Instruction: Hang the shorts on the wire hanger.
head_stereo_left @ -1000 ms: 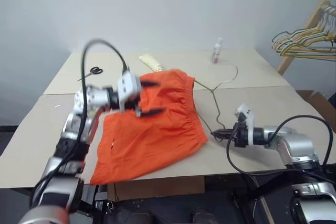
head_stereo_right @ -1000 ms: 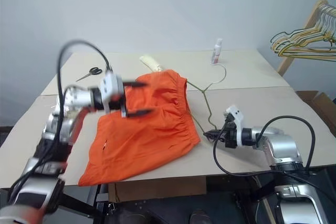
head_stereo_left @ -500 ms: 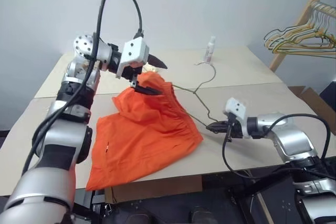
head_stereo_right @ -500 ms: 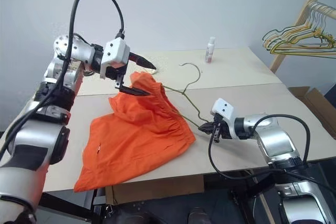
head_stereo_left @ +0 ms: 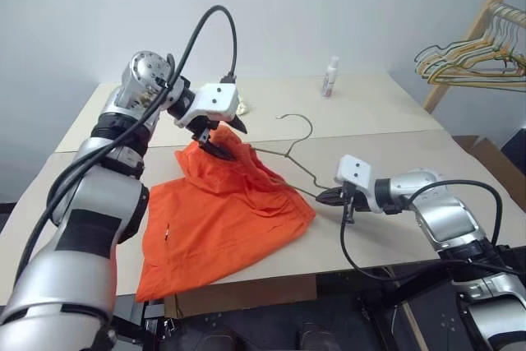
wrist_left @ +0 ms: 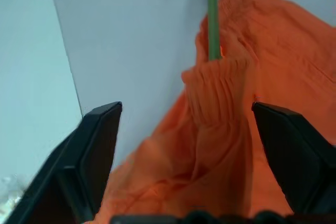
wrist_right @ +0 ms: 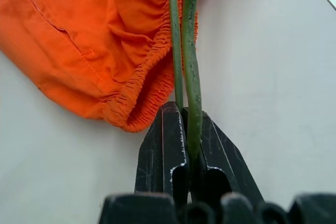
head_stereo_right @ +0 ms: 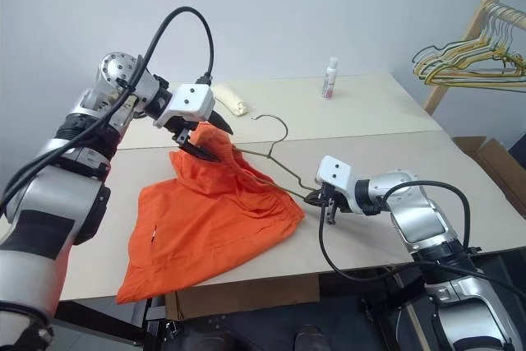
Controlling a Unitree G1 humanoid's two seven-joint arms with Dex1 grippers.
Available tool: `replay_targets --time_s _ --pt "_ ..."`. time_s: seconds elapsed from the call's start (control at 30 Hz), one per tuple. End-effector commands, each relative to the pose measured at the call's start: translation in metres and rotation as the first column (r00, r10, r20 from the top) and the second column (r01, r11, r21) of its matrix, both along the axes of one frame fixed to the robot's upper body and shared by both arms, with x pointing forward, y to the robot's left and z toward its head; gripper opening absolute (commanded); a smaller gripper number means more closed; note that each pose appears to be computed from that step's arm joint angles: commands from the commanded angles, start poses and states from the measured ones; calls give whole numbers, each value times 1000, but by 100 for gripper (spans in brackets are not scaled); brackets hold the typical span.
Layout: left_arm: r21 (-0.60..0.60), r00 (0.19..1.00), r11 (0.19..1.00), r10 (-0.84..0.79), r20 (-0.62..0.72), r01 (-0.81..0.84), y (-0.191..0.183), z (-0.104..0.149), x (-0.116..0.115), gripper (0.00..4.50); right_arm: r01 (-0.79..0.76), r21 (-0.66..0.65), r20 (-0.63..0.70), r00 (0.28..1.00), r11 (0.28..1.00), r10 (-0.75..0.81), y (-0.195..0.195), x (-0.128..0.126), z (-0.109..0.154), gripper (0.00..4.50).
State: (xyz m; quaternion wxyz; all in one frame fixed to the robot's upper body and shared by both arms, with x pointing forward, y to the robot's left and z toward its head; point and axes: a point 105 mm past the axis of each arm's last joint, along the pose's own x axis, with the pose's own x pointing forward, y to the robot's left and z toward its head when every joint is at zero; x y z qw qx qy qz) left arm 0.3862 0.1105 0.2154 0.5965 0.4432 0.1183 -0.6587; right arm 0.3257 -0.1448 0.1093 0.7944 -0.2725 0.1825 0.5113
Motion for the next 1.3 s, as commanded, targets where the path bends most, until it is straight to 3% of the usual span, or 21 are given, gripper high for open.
replay_targets --time_s 0.03,0.3,0.6,0.83,0.97,1.1,1.3 --pt "23 1000 1000 -4 25 3 1 12 1 254 -41 -2 82 996 999 41 9 4 20 0" --pt "78 1000 997 9 -6 -9 4 -3 1 1 -50 22 124 991 999 47 15 7 35 0" --pt "57 998 998 19 65 -23 4 6 6 1 -38 109 286 958 993 5 19 13 55 0" --pt "51 993 998 18 116 -24 8 18 7 0 45 189 243 966 981 -91 -8 4 61 218" --pt "31 991 999 31 129 -35 13 24 7 0 243 349 165 935 905 -315 -49 3 79 355" --pt "8 988 998 54 144 -56 17 28 8 0 341 402 54 918 850 -394 -75 -20 68 355" --pt "-17 988 998 60 142 -59 20 29 8 0 391 410 -180 920 824 -347 -41 -51 9 355"
